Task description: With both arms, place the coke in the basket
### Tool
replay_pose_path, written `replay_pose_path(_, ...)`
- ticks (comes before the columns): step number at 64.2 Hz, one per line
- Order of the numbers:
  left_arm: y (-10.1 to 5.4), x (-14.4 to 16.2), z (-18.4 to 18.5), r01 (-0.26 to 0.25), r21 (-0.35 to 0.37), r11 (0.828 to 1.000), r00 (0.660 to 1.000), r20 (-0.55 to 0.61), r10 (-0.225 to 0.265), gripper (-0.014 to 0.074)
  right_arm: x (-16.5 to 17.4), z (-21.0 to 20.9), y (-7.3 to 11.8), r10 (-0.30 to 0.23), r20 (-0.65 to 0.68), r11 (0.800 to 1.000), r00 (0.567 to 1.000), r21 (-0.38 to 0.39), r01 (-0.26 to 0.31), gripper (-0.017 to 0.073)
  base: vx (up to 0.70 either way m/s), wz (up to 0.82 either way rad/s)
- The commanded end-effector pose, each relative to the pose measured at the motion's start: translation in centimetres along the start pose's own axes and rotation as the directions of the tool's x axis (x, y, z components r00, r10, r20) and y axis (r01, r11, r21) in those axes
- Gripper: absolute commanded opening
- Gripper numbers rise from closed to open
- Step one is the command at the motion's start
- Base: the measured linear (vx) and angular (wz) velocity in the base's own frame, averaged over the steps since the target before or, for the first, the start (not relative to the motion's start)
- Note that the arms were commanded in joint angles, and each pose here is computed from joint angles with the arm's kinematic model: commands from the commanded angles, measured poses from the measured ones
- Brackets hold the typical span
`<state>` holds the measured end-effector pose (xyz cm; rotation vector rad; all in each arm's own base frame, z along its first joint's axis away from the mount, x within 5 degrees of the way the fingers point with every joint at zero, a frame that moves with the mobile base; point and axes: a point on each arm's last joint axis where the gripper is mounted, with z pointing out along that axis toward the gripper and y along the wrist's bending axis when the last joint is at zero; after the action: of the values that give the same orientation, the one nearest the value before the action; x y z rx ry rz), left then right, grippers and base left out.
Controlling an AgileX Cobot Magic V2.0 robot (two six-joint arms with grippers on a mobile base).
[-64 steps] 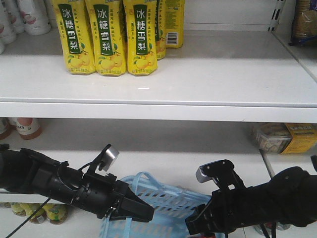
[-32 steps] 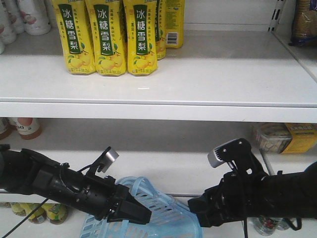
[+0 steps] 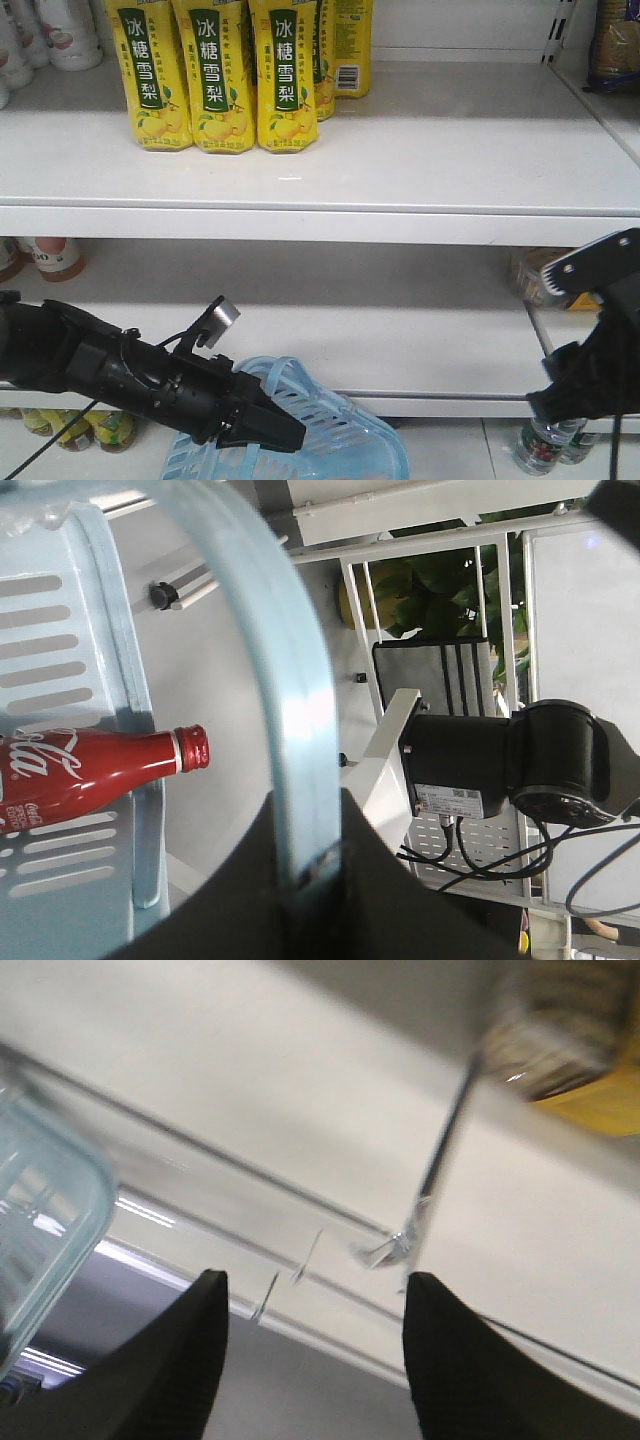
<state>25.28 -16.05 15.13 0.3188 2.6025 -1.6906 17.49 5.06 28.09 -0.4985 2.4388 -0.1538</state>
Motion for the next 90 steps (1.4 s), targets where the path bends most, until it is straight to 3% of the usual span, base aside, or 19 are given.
replay_pose_path(1, -3.0, -0.6, -0.8, -0.06, 0.152, 0.987, 0.997, 0.051, 0.053, -0.0008, -1.1, -3.5, -1.6, 0.041, 0.229, 0.994, 0.973, 0.087, -0.063, 0.0388, 0.0, 0.0)
replay_pose_path(6, -3.0, -0.6, -0.8, -0.06, 0.152, 0.987, 0.997, 0.051, 0.053, -0.0008, -0.8, -5.7, -2.0, 0.049, 0.357, 0.993, 0.933, 0.081, -0.083, 0.0386, 0.0, 0.0)
replay_pose_path(15, -3.0, -0.6, -0.8, -0.06, 0.152, 0.987, 0.997, 0.051, 0.053, -0.0008, 0.9, -9.4, -2.3, 0.06, 0.565, 0.992, 0.823, 0.057, -0.111, 0.0368, 0.0, 0.0)
replay_pose_path(21, -3.0, -0.6, -0.8, -0.06, 0.152, 0.987, 0.997, 0.051, 0.053, -0.0008, 2.8, -10.2, -2.2, 0.06, 0.637, 0.992, 0.769, 0.046, -0.115, 0.0353, 0.0, 0.0)
replay_pose_path(30, -3.0, -0.6, -0.8, -0.06, 0.152, 0.987, 0.997, 0.051, 0.053, -0.0008, 5.8, -9.3, -1.4, 0.07, 0.678, 0.993, 0.732, 0.019, -0.113, 0.0343, 0.0, 0.0)
replay_pose_path(39, -3.0, -0.6, -0.8, -0.06, 0.152, 0.987, 0.997, 0.051, 0.053, -0.0008, 8.6, -7.9, -0.3, 0.151, 0.714, 0.988, 0.684, -0.081, -0.134, 0.0344, 0.0, 0.0)
replay_pose_path(44, -3.0, -0.6, -0.8, -0.06, 0.152, 0.987, 0.997, 0.051, 0.053, -0.0008, 9.7, -7.8, 0.2, 0.21, 0.749, 0.977, 0.629, -0.149, -0.149, 0.0344, 0.0, 0.0)
replay_pose_path(50, -3.0, -0.6, -0.8, -0.06, 0.152, 0.987, 0.997, 0.051, 0.053, -0.0008, 10.6, -8.1, 0.3, 0.227, 0.796, 0.974, 0.562, -0.174, -0.146, 0.0344, 0.0, 0.0)
replay_pose_path(54, -3.0, -0.6, -0.8, -0.06, 0.152, 0.987, 0.997, 0.051, 0.053, -0.0008, 11.2, -7.8, 0.5, 0.229, 0.798, 0.973, 0.558, -0.176, -0.148, 0.0344, 0.0, 0.0)
replay_pose_path(65, -3.0, -0.6, -0.8, -0.06, 0.152, 0.987, 0.997, 0.051, 0.053, -0.0008, 12.1, -5.9, 1.0, 0.231, 0.763, 0.973, 0.604, -0.176, -0.15, 0.0344, 0.0, 0.0)
replay_pose_path(79, -3.0, -0.6, -0.8, -0.06, 0.152, 0.987, 0.997, 0.051, 0.053, -0.0008, 12.3, -5.3, 1.1, 0.2, 0.771, 0.98, 0.605, -0.151, -0.132, 0.0332, 0.0, 0.0)
replay_pose_path(85, -3.0, -0.6, -0.8, -0.06, 0.152, 0.987, 0.997, 0.051, 0.053, -0.0008, 12.3, -5.3, 1.1, 0.201, 0.77, 0.98, 0.606, -0.151, -0.132, 0.0234, 0.0, 0.0)
replay_pose_path(90, -3.0, -0.6, -0.8, -0.06, 0.152, 0.987, 0.997, 0.051, 0.053, -0.0008, 12.3, -5.3, 1.1, 0.21, 0.768, 0.978, 0.605, -0.16, -0.136, 0.0099, 0.0, 0.0)
